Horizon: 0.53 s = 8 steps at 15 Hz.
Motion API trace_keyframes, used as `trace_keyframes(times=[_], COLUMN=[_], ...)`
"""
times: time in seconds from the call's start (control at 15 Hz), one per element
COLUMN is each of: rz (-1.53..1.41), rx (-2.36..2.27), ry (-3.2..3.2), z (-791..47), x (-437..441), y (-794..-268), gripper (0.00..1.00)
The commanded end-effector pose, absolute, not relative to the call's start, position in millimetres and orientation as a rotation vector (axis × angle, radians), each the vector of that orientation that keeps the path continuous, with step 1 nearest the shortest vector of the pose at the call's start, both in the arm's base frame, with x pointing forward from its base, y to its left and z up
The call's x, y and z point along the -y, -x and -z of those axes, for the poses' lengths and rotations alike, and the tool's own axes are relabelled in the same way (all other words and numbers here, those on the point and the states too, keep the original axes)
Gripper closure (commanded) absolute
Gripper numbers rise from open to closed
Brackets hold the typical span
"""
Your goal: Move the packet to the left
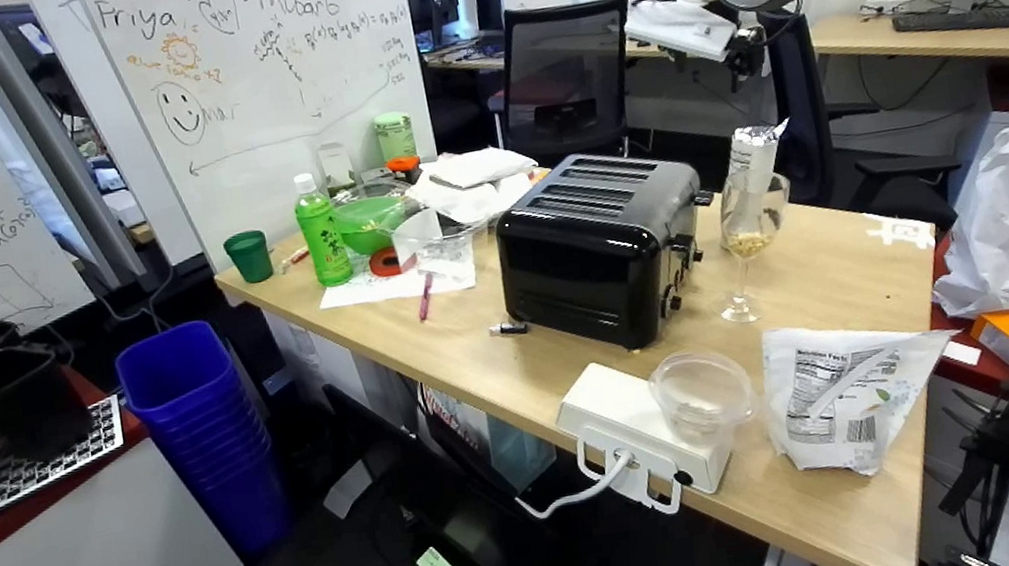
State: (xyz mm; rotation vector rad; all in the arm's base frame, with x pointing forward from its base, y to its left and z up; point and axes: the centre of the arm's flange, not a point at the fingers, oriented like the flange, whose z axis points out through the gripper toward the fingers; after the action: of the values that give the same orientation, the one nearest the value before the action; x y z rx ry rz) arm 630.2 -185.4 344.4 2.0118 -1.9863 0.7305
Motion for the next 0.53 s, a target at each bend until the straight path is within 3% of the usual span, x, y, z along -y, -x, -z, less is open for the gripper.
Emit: trace_keyframes(times=[0.0,0.47], rz=[-0.55,-0.136], rx=[2.017,2.134], ry=[-2.004,-2.002], z=[-336.9,-311.7], x=[217.8,271.0], y=[-634.1,-624.7], gripper=[0.0,0.0])
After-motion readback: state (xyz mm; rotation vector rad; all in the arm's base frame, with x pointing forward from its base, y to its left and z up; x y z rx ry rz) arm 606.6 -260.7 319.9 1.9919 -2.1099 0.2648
